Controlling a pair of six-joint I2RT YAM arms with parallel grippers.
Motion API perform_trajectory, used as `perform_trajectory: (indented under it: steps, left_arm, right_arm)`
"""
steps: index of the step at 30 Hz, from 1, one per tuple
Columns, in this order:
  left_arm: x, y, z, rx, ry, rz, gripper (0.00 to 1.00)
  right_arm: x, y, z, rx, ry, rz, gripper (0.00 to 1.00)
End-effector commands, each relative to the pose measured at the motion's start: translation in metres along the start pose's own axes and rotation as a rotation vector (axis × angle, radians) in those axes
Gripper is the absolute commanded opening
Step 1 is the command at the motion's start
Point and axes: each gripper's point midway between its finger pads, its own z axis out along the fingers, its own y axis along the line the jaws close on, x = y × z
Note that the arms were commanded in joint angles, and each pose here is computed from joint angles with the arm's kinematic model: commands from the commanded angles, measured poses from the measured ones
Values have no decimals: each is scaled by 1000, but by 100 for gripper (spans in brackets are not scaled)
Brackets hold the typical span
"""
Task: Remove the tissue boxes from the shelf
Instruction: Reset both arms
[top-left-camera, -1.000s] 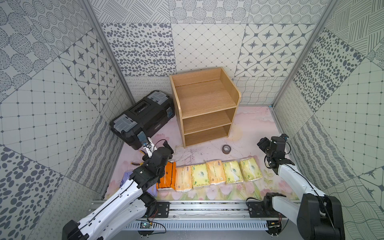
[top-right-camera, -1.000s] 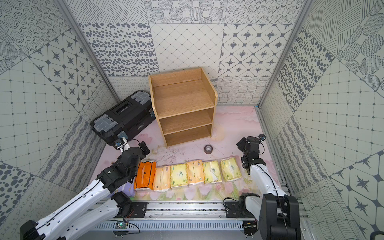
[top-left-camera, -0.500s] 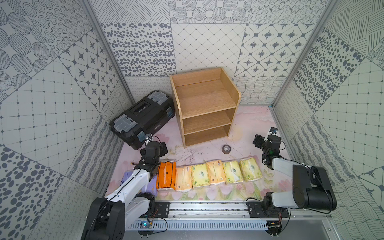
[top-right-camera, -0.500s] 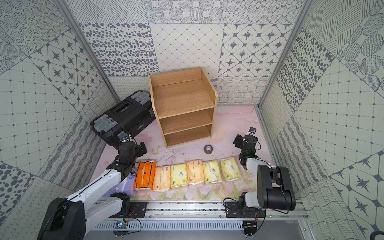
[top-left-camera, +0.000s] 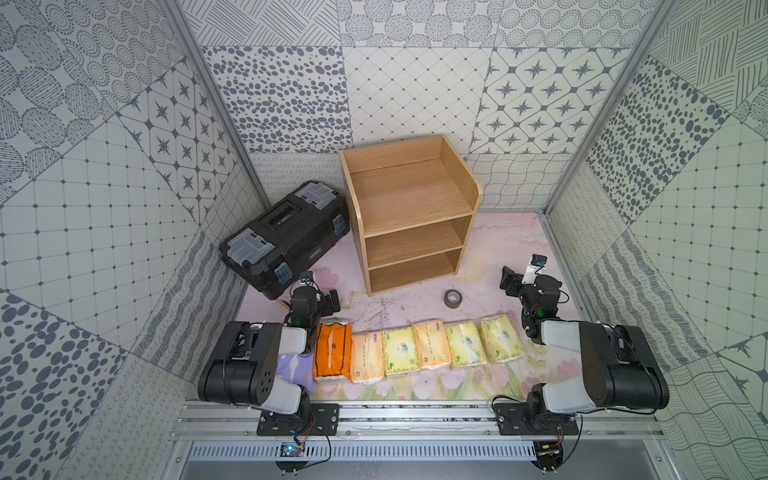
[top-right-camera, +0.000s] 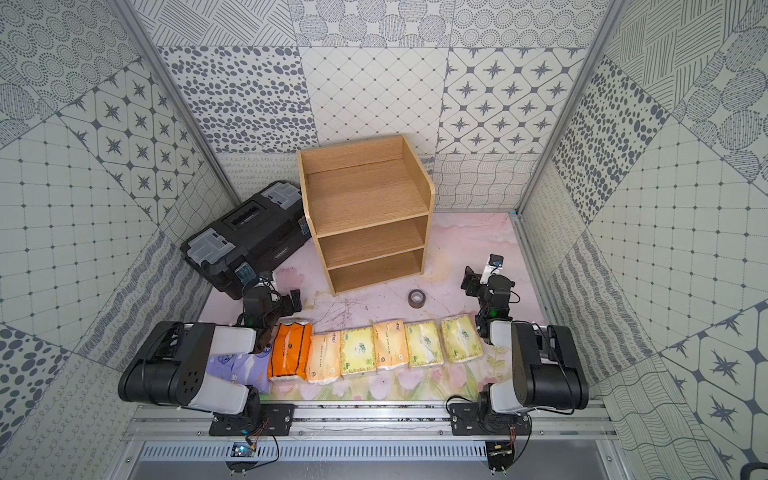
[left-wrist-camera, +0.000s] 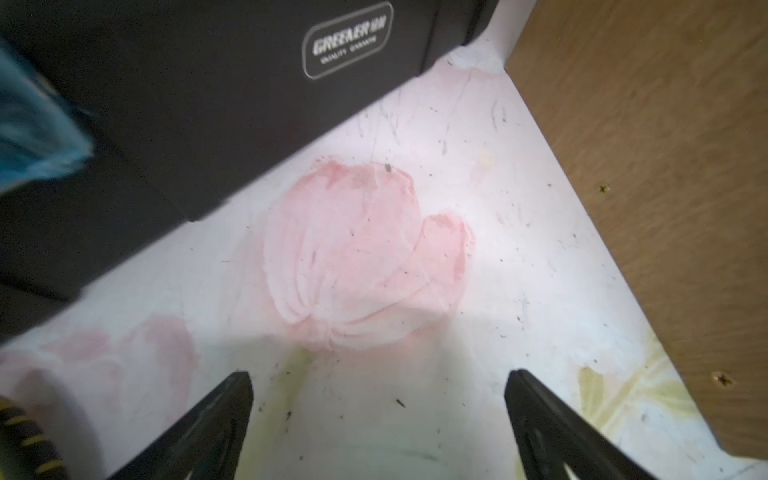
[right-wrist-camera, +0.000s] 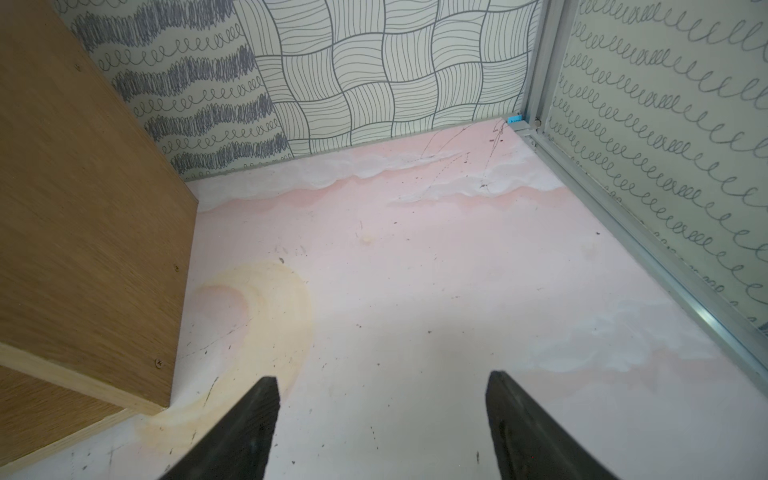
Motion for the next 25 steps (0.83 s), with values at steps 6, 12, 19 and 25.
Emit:
perform_trajectory:
  steps: [6,12,19,25]
  left_arm:
    - [-48,-19,11,19,-139,74,99]
    - [-48,-21,11,15,-142,86,99]
    - [-49,-20,12,23,-134,77,100]
    - [-48,-21,11,23,-141,83,99]
  right_arm:
    - [1,7,2,-19,-44,-35,88]
    - [2,6,5,5,-21,-47,93]
    - [2,6,5,10,-17,-49,97]
    - [3,6,7,23,-11,-52,97]
